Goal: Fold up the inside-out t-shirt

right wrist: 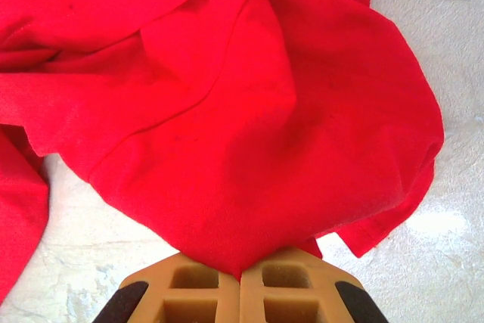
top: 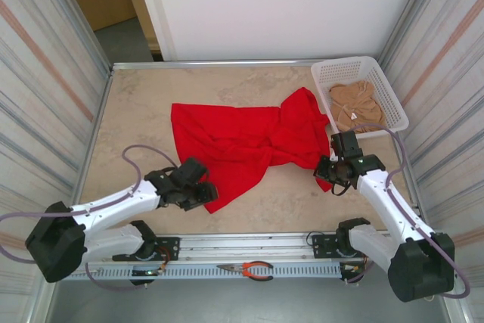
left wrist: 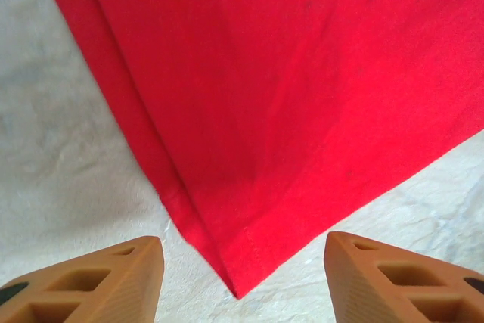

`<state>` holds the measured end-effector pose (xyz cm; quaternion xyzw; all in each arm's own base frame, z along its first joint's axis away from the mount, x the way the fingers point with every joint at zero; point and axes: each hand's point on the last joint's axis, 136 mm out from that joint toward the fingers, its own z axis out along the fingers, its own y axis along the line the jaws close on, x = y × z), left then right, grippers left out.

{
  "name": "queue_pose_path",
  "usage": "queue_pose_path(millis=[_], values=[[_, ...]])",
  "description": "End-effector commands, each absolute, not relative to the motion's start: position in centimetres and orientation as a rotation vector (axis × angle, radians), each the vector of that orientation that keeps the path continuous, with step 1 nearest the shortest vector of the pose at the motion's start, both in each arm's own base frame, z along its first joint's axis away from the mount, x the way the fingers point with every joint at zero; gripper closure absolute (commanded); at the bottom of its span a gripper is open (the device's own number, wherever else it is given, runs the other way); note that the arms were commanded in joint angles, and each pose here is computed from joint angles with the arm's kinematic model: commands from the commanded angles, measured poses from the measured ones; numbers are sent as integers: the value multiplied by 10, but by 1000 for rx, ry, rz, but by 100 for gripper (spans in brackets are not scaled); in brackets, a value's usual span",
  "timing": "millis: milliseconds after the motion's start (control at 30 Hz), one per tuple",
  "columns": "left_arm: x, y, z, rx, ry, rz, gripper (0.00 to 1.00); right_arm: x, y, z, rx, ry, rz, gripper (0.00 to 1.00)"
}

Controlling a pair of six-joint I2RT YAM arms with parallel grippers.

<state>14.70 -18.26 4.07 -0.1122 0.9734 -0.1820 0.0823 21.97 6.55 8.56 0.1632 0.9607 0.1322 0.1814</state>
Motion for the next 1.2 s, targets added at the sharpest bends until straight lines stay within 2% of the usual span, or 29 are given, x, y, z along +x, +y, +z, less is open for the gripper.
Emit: queue_pose_path(millis=[0, 667, 700, 733, 800, 867, 967, 1167], values=[[149, -182, 30, -460, 2874, -492, 41, 229, 68, 97, 473, 2677, 413, 100], [148, -206, 28, -405, 2868, -495, 59, 227, 66, 97, 478, 2667, 416, 100], [149, -206, 28, -404, 2864, -490, 66, 227, 66, 98, 477, 2665, 419, 100], [150, -206, 28, -399, 2858, -485, 81, 228, 66, 98, 477, 2664, 421, 100], [155, -203, 30, -399, 2842, -472, 100, 228, 67, 99, 475, 2661, 427, 100], [168, -195, 39, -393, 2821, -468, 100, 232, 66, 104, 467, 2652, 430, 100], [211, -172, 74, -421, 2728, -572, 100, 241, 63, 120, 458, 2624, 453, 100], [306, -107, 178, -490, 2432, -780, 100, 268, 47, 165, 471, 2530, 498, 100]])
